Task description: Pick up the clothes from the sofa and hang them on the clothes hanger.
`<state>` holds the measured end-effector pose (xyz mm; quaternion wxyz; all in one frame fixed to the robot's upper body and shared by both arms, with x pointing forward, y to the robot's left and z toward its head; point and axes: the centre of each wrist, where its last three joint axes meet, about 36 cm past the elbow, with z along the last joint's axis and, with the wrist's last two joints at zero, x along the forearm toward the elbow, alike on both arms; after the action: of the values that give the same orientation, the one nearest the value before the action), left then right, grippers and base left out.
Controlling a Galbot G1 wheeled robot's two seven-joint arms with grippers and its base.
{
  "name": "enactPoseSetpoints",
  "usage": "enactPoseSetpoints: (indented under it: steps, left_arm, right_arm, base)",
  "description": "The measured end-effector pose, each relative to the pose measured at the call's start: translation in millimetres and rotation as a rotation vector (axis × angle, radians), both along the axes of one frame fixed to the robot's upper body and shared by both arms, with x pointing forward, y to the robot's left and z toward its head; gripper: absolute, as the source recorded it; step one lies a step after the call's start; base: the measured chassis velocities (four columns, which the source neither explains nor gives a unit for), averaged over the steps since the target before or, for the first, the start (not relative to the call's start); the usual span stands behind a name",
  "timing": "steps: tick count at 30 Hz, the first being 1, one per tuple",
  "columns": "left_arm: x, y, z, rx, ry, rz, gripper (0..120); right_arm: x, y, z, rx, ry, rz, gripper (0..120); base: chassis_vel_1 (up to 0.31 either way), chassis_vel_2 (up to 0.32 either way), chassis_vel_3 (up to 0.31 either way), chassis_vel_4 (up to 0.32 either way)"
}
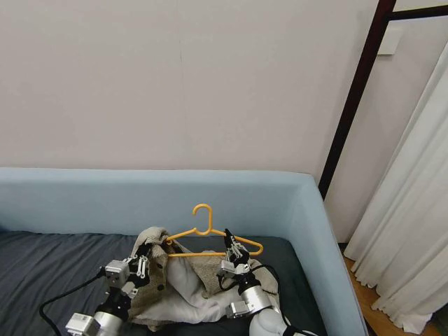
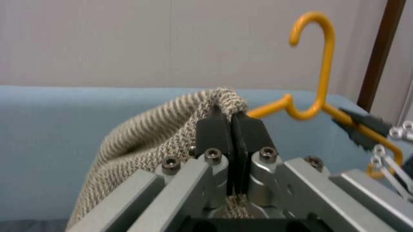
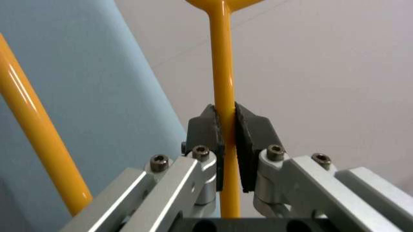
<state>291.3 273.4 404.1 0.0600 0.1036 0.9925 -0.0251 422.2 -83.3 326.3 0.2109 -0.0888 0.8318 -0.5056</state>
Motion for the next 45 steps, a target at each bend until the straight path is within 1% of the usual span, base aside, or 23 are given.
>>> enactPoseSetpoints:
  steps: [2, 7, 11, 13, 14, 15, 16, 17, 18, 21, 24, 25, 27, 29, 30, 34, 37, 39, 40, 45]
  left_arm:
    - [-0.3, -2.8, -2.8, -0.001, -0.004, -0.002, 0]
    - [3.6, 3.6, 1.5, 0.009, -0.017, 0.005, 0]
    - [1.8, 3.7, 3.2, 0.011, -0.017, 0.000, 0]
    - [3.3, 2.5, 13.1, -0.006, -0.040, 0.003, 0]
    - [6.3, 3.3, 21.7, -0.016, -0.060, 0.016, 0]
    - [6.3, 3.3, 21.7, -0.016, -0.060, 0.016, 0]
    - [9.9, 6.1, 32.0, -0.024, -0.080, 0.036, 0]
    - [11.6, 7.8, 37.2, -0.027, -0.088, 0.045, 0]
    - [11.6, 7.8, 37.2, -0.027, -0.088, 0.045, 0]
    - [12.8, 13.4, 49.1, -0.025, -0.096, 0.060, 0]
    - [9.2, 12.1, 50.1, -0.027, -0.089, 0.057, 0]
    - [4.9, 9.3, 50.2, -0.033, -0.081, 0.053, 0]
    - [-3.3, 2.4, 49.4, -0.046, -0.069, 0.043, 0]
    - [-4.2, 1.7, 49.2, -0.047, -0.067, 0.042, 0]
    - [-12.6, -5.0, 45.7, -0.060, -0.046, 0.031, 0]
    - [-21.6, -11.3, 36.0, -0.059, -0.017, 0.016, 0]
    - [-22.3, -8.8, 15.0, -0.029, 0.010, 0.024, 0]
    - [-21.6, -7.7, 11.6, -0.023, 0.013, 0.029, 0]
    - [-19.2, -4.6, 3.0, -0.011, 0.023, 0.042, 0]
    - [-16.3, -1.3, -4.9, -0.001, 0.035, 0.068, 0]
  right_arm:
    - [1.6, -1.7, 3.0, 0.006, -0.001, -0.009, 5]
    - [5.1, -14.4, -4.7, -0.016, 0.007, -0.036, 5]
    - [7.2, -18.6, -5.0, -0.008, 0.006, -0.055, 5]
    - [6.0, -19.9, -7.2, -0.011, 0.022, -0.075, 5]
    - [3.3, -20.8, -9.9, -0.017, 0.038, -0.082, 5]
    - [3.3, -20.8, -9.9, -0.017, 0.038, -0.082, 5]
    - [-1.6, -21.5, -13.9, -0.026, 0.056, -0.085, 5]
    - [-5.2, -21.4, -16.3, -0.033, 0.064, -0.082, 5]
    - [-5.2, -21.4, -16.3, -0.033, 0.064, -0.082, 5]
    - [-21.3, -15.2, -25.5, -0.048, 0.096, -0.065, 5]
    - [-26.9, -8.4, -27.6, -0.043, 0.106, -0.057, 5]
    - [-31.1, -1.3, -28.5, -0.037, 0.112, -0.047, 5]
    - [-35.5, 9.0, -28.5, -0.023, 0.122, -0.035, 5]
    - [-35.6, 9.9, -28.3, -0.021, 0.123, -0.035, 5]
    - [-33.1, 18.6, -24.5, 0.004, 0.125, -0.035, 5]
    - [-24.8, 26.5, -16.2, 0.034, 0.115, -0.038, 5]
    - [-13.6, 30.9, -0.3, 0.098, 0.114, -0.042, 5]
    - [-12.6, 31.4, 2.6, 0.112, 0.114, -0.041, 5]
    - [-10.7, 31.2, 9.9, 0.143, 0.107, -0.038, 5]
    - [-4.5, 23.7, 21.2, 0.180, 0.087, -0.044, 5]
  base:
    - [0.000, 0.000, 0.000, 0.000]
    - [0.000, 0.000, 0.000, 0.000]
    - [0.000, 0.000, 0.000, 0.000]
    - [0.000, 0.000, 0.000, 0.000]
    - [0.000, 0.000, 0.000, 0.000]
    - [0.000, 0.000, 0.000, 0.000]
    - [0.000, 0.000, 0.000, 0.000]
    - [0.000, 0.000, 0.000, 0.000]
    - [0.000, 0.000, 0.000, 0.000]
    - [0.000, 0.000, 0.000, 0.000]
    - [0.000, 0.000, 0.000, 0.000]
    - [0.000, 0.000, 0.000, 0.000]
    - [0.000, 0.000, 0.000, 0.000]
    - [0.000, 0.000, 0.000, 0.000]
    - [0.000, 0.000, 0.000, 0.000]
    - [0.000, 0.000, 0.000, 0.000]
    - [0.000, 0.000, 0.000, 0.000]
    - [0.000, 0.000, 0.000, 0.000]
    - [0.000, 0.000, 0.000, 0.000]
    - [0.000, 0.000, 0.000, 0.000]
